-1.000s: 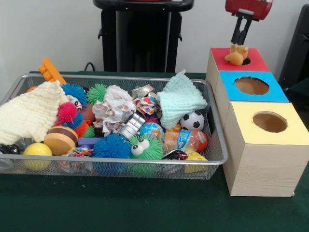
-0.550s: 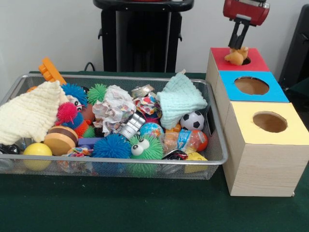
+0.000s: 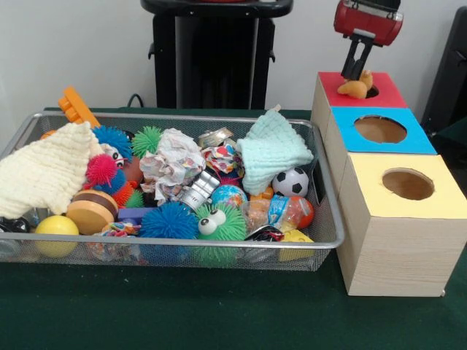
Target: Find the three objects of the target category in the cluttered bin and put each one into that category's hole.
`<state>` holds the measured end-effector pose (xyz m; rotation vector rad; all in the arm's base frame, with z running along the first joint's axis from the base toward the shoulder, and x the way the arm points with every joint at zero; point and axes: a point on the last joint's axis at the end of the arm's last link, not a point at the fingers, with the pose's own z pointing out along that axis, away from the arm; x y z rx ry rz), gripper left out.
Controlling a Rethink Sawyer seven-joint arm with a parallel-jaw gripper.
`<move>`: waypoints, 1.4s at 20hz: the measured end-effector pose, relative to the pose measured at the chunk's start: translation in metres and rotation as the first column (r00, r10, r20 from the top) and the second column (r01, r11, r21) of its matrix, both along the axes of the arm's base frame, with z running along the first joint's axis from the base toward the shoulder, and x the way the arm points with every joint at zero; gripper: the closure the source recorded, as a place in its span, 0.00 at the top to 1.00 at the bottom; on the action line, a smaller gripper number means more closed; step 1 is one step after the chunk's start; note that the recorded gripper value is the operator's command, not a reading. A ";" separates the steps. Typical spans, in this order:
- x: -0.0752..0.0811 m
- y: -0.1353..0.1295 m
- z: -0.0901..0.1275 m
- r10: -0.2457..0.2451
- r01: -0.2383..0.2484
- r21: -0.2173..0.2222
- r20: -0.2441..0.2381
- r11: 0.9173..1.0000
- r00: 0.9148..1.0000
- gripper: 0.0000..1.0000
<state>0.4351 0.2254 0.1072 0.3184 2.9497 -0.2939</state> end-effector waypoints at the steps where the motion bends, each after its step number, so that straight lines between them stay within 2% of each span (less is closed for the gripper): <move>1: 0.000 0.000 -0.001 0.000 0.000 -0.001 -0.001 1.000 1.000 0.00; 19: -0.004 0.001 -0.021 0.018 -0.018 -0.029 0.011 0.999 1.000 0.00; 28: -0.004 0.003 -0.024 0.009 -0.008 -0.034 0.023 0.999 1.000 0.00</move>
